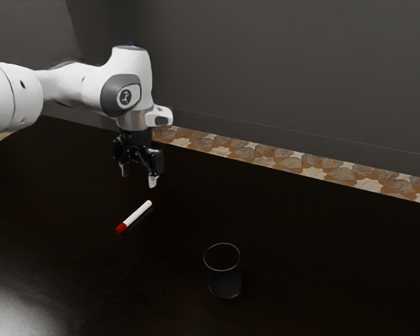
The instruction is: Put the marker into the pen holder.
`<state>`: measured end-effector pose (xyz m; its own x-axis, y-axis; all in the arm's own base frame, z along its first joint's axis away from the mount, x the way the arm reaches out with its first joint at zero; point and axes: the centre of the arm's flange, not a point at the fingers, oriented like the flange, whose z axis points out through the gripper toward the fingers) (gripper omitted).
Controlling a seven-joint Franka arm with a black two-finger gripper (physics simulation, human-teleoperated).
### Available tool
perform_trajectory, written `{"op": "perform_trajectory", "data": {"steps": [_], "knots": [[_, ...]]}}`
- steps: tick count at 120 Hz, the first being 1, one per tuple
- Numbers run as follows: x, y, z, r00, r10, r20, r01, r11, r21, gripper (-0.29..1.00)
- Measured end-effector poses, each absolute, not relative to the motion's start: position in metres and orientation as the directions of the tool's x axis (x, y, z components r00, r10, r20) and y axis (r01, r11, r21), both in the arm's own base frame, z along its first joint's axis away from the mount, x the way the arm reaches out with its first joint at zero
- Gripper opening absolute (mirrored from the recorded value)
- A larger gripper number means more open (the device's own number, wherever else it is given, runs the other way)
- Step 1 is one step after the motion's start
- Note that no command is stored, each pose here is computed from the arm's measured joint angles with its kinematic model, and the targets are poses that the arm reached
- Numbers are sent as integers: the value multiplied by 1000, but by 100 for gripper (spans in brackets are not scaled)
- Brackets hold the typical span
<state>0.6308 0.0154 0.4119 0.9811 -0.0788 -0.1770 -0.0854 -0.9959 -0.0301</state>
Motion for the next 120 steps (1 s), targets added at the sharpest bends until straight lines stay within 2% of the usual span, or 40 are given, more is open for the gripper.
{"op": "perform_trajectory", "data": {"steps": [43, 64, 82, 120], "knots": [[609, 61, 314, 992, 33, -124, 35, -999, 13, 70], [610, 69, 285, 998, -16, -59, -16, -1000, -2, 70], [635, 75, 277, 998, -60, 0, -60, -998, -21, 70], [665, 106, 268, 993, -71, -92, -72, -997, -8, 70]]}}
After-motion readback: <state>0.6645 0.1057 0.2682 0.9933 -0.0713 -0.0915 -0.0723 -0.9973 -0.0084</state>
